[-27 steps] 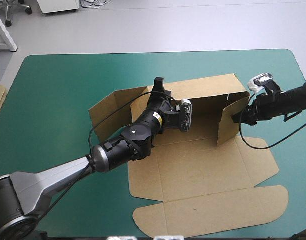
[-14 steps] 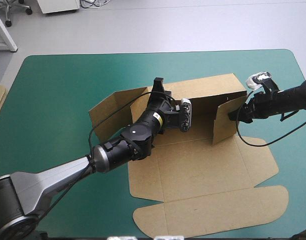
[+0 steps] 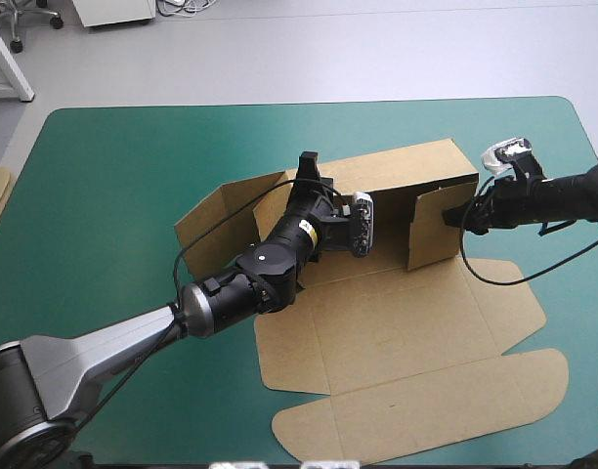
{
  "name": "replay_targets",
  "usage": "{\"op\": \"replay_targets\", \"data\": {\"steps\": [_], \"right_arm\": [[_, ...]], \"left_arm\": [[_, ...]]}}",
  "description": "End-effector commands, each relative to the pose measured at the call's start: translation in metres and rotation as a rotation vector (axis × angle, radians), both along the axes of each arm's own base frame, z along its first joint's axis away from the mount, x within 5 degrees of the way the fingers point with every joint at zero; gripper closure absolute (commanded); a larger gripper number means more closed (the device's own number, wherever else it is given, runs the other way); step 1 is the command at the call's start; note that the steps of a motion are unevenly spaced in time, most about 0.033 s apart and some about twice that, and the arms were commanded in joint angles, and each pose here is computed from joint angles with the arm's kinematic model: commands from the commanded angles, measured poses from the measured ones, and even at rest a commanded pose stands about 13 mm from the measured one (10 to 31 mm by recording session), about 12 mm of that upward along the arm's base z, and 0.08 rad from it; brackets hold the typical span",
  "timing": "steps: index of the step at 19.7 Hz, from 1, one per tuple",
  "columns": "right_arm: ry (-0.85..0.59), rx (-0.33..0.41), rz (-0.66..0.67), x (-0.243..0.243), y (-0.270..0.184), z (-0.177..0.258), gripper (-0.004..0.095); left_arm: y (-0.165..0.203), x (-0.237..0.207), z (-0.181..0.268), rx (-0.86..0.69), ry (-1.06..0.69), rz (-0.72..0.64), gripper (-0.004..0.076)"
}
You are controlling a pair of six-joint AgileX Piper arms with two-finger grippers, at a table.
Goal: Fold the box
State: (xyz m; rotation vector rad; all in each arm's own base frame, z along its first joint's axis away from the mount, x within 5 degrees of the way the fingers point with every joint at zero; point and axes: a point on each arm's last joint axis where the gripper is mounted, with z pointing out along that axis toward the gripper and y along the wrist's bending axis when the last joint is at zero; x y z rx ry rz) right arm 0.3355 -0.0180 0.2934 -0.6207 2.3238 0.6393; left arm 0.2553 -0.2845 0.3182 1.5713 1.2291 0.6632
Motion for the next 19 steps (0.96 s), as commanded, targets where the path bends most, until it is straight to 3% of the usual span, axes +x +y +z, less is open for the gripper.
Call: {"op": "replay_targets", "data": {"steps": [1,6,11,15,19], "right_arm": [[-0.132,0.091,-0.035,-0.004,0.007,0.008,0.0347],[-0.226,0.050,-0.035,-0.005,0.006,-0.011,0.0367],[-0.301,0.098,-0.084,0.001,0.006,-0.004,0.0400],[-0.357,0.042,-0.092,0.004,0.002,-0.004,0.0401],[-0.379,0.061,-0.081,0.005,0.004,-0.001,0.0491]], "left_arm": [[0.002,-0.006,0.027,-0.063,-0.060,-0.038,0.0734],[0.002,-0.006,0.027,-0.063,-0.060,-0.038,0.0734],[0.002,-0.006,0.027,-0.063,-0.060,-0.038,0.0734],[0.002,-0.006,0.027,-0.065,-0.060,-0.044,0.0734],[0.002,-0.006,0.027,-0.065,-0.060,-0.044,0.0734]]}}
